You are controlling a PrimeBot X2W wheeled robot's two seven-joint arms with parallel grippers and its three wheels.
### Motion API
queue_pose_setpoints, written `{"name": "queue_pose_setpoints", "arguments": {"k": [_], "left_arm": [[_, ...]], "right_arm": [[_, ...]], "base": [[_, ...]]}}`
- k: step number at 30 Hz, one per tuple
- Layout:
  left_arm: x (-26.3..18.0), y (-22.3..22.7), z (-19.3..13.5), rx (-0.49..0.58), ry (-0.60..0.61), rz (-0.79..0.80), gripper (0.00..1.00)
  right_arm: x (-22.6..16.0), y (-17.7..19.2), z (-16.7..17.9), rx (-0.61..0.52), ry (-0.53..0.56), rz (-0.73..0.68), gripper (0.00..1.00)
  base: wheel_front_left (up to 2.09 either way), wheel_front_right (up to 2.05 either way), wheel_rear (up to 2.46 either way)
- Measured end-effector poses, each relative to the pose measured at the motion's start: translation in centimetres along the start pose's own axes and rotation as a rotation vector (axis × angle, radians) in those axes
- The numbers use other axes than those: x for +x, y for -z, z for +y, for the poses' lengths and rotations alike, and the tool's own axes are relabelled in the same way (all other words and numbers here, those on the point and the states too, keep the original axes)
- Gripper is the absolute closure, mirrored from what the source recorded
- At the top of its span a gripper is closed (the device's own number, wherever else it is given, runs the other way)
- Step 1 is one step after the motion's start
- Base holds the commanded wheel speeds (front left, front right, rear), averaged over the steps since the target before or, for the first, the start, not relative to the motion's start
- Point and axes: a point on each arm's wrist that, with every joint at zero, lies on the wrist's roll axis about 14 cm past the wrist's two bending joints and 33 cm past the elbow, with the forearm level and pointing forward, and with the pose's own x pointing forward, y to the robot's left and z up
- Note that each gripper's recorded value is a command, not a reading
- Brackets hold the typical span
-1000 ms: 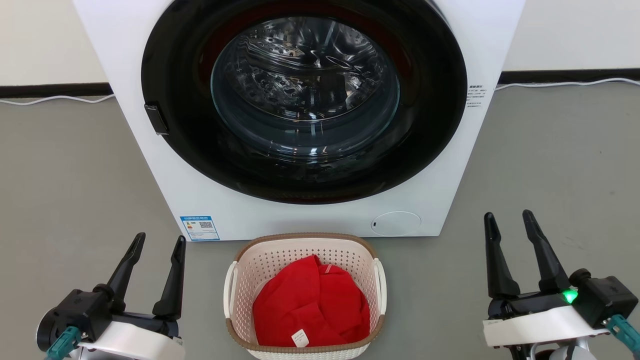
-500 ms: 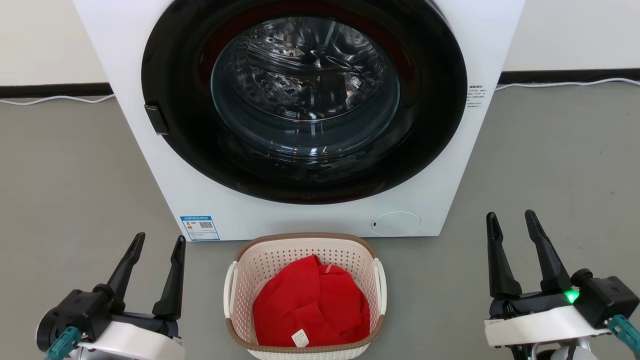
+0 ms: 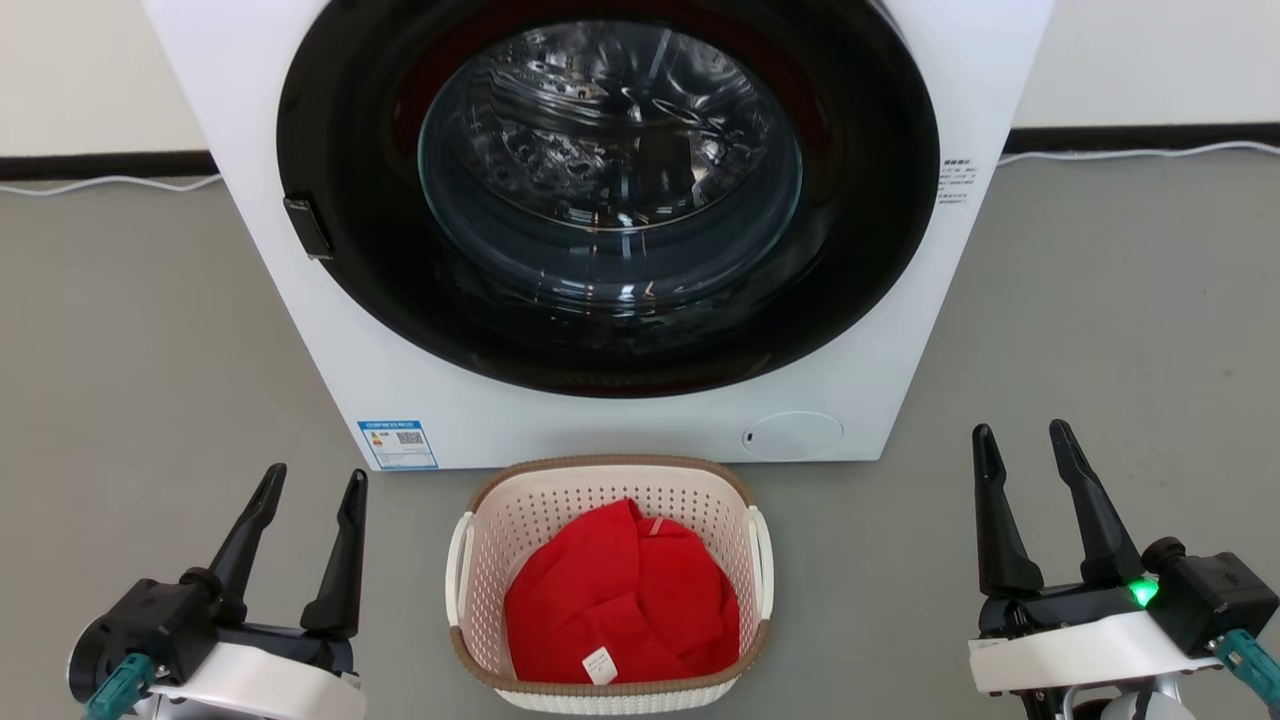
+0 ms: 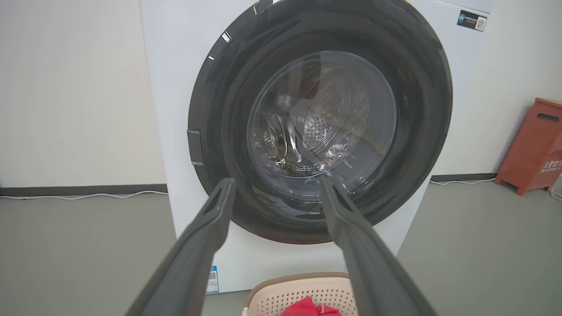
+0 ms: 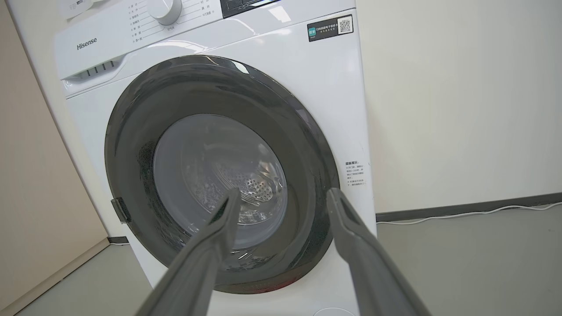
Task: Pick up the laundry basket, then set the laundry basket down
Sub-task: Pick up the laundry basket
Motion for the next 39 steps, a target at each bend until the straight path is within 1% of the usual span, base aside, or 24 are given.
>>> {"name": "queue_pose_setpoints", "arguments": {"k": [10,14,18,24,31,39], "left_arm": [[0.6,1.1,1.0,-0.021,-0.010,0.033,0.00],[0.9,2.0,1.6,-0.021,-0.012,0.063,0.00],[1.4,3.0,2.2,-0.044,-0.017,0.088,0.00],[2.9,4.1,2.9,-0.044,-0.009,0.114,0.00],[4.4,6.2,3.6,-0.057,0.003,0.164,0.00],[5.8,9.6,4.8,-0.075,-0.001,0.244,0.00]], "right_arm": [[0.3,1.8,-0.4,0.003,0.010,0.050,0.00],[0.6,2.9,-0.4,0.006,0.009,0.078,0.00],[0.9,4.1,-0.5,0.007,0.011,0.111,0.00],[1.1,6.0,-0.9,0.008,0.022,0.161,0.00],[2.9,7.6,-1.1,0.008,0.019,0.184,0.00],[4.0,10.8,-1.7,0.011,0.028,0.250,0.00]], "base": [[0.00,0.00,0.00],[0.00,0.00,0.00],[0.00,0.00,0.00],[0.00,0.00,0.00],[0.00,0.00,0.00],[0.00,0.00,0.00]]}}
